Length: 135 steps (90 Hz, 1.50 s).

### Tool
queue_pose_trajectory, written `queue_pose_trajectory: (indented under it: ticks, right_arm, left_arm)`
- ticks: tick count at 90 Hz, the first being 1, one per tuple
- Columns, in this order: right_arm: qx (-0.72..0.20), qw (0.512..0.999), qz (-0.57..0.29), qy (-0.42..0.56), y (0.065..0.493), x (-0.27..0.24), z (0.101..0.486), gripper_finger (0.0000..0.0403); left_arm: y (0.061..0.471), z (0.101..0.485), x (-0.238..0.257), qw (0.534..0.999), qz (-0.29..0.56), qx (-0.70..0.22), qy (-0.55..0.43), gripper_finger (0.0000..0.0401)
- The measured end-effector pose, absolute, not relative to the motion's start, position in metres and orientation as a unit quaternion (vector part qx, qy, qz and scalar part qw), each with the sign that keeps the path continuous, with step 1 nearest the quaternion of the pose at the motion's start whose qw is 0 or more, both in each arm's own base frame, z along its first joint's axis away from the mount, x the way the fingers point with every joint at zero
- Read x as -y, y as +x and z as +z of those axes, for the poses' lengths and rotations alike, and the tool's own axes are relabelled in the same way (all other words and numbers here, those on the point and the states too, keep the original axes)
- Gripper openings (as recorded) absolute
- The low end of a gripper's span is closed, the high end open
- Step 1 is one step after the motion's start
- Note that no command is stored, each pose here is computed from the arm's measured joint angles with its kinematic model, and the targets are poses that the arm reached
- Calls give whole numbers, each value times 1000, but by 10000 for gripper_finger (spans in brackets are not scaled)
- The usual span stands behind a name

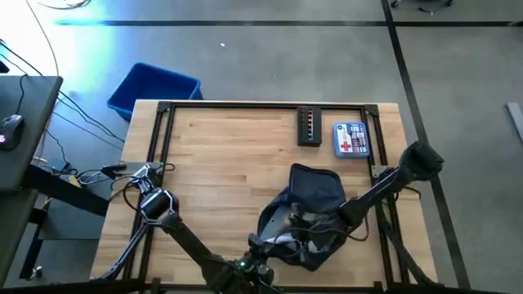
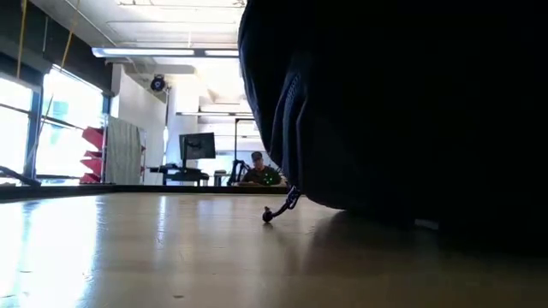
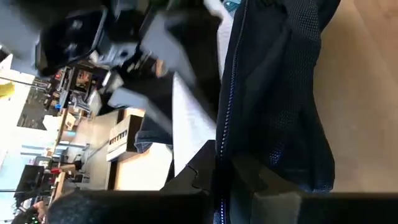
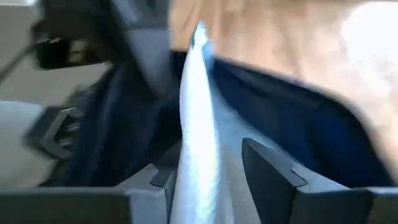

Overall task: Unpack backpack
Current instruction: Put the white zip bag into the backpack

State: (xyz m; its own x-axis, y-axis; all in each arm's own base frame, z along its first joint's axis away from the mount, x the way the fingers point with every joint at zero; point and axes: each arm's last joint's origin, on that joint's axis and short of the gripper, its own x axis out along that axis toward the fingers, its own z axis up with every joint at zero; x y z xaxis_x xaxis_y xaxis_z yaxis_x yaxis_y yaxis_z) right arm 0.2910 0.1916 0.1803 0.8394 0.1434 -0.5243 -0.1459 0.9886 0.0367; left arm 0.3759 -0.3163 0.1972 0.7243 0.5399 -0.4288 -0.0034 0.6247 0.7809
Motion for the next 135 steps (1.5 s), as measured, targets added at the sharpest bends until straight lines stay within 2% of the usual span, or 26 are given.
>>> queue_pose_trajectory:
  ticks: [11,17,22,36,46,55,70,85,93,101,121,135]
  right_arm:
    - [-257,963,76,-20,286,-201,182,75]
    - [-271,959,84,-16,281,-205,181,28]
    - [-290,953,91,-19,274,-209,179,10]
    - [-361,923,129,-25,254,-220,168,3]
    - [-376,912,160,-20,248,-221,162,1]
    - [-374,908,189,-25,255,-215,161,0]
    - [-360,886,291,-19,275,-203,159,0]
    - [-388,874,291,-13,282,-193,146,2]
    - [-386,874,294,-17,283,-192,146,17]
    - [-384,875,295,-15,282,-192,150,50]
    - [-371,890,264,-34,280,-188,160,179]
    - [-343,900,268,-34,270,-182,192,252]
  left_arm:
    - [376,197,316,837,161,-335,402,0]
    - [374,197,317,833,159,-337,409,0]
    - [372,197,320,829,161,-331,422,0]
    - [362,199,329,812,184,-301,465,0]
    - [359,199,333,804,189,-290,484,0]
    - [366,200,332,810,182,-291,475,0]
    - [379,203,325,814,189,-287,469,0]
    - [386,203,316,813,209,-288,460,0]
    - [388,201,313,829,199,-295,431,0]
    - [388,199,313,840,181,-307,409,0]
    - [381,196,314,848,170,-326,382,7]
    - [381,193,310,853,166,-343,356,23]
